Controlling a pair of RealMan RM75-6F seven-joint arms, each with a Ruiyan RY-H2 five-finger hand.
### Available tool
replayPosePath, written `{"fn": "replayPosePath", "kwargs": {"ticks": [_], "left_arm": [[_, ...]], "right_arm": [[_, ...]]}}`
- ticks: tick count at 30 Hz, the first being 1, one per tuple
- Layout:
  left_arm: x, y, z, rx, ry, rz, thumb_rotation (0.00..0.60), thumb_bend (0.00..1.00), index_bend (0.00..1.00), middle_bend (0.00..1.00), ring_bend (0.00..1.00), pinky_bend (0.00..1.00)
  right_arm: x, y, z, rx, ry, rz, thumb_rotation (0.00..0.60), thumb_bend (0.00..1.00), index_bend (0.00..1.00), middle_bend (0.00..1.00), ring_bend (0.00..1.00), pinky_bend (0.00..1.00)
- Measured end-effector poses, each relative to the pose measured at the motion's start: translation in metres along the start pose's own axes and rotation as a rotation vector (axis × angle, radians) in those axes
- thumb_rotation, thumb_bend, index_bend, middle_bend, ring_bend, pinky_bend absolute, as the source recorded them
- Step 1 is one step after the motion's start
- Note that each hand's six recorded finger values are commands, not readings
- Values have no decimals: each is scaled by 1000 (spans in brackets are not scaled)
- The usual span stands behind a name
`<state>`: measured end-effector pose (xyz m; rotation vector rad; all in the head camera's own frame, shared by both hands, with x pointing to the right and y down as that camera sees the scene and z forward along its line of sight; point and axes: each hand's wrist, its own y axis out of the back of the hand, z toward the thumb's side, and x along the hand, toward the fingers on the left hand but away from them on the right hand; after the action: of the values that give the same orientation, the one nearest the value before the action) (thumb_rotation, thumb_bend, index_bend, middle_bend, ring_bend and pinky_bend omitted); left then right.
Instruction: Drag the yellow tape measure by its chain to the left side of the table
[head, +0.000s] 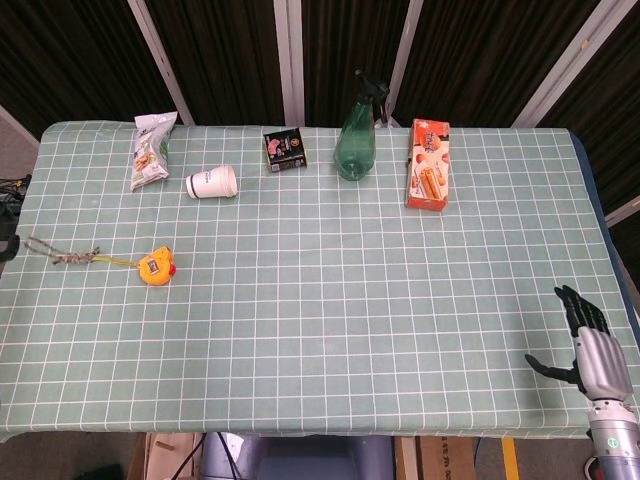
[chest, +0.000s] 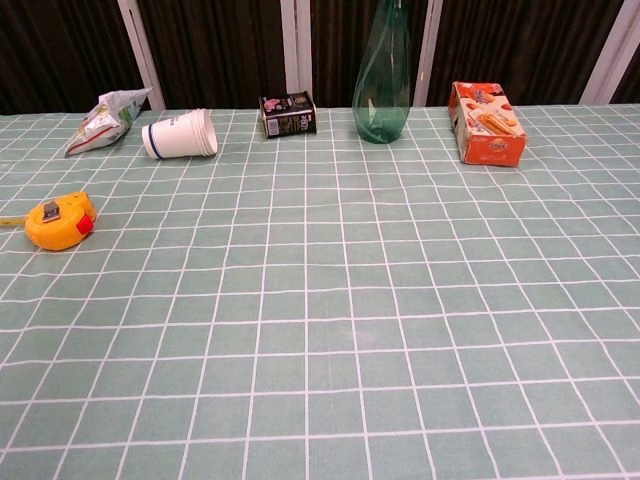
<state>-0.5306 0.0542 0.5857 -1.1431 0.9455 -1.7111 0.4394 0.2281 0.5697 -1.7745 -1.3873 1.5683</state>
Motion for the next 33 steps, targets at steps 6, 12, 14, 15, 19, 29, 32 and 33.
{"fn": "replayPosePath", "kwargs": {"ticks": [6,12,14,15,19,29,32,33], "left_arm": [[-13,-2,13,-57,-27,-24,600,99,195,0,0,0],[-40,-3,31,-182,-46,-60,600,80,94,0,0,0],[-54,-5,40,-230,-61,-77,600,68,46,0,0,0],[-61,-5,44,-249,-70,-84,600,64,30,0,0,0],[-99,-7,64,-308,-129,-119,600,51,0,0,0,0],[-167,-10,100,-303,-315,-74,600,3,0,0,0,0],[-179,-18,108,-289,-344,-71,600,0,0,0,0,0],[-181,-21,109,-287,-346,-77,600,0,0,0,0,0]], "right_arm": [[1,0,0,3,2,-1,600,184,0,0,0,0],[1,-1,0,15,4,4,600,184,0,0,0,0],[1,-1,0,25,8,4,600,185,0,0,0,0],[0,-1,1,35,13,3,600,185,0,0,0,0],[1,-2,2,64,25,1,600,183,0,0,0,0],[2,-2,8,151,82,-15,600,184,0,0,0,0],[3,-3,10,193,107,-26,600,184,0,0,0,0],[3,-3,11,208,114,-30,600,184,0,0,0,0]]}}
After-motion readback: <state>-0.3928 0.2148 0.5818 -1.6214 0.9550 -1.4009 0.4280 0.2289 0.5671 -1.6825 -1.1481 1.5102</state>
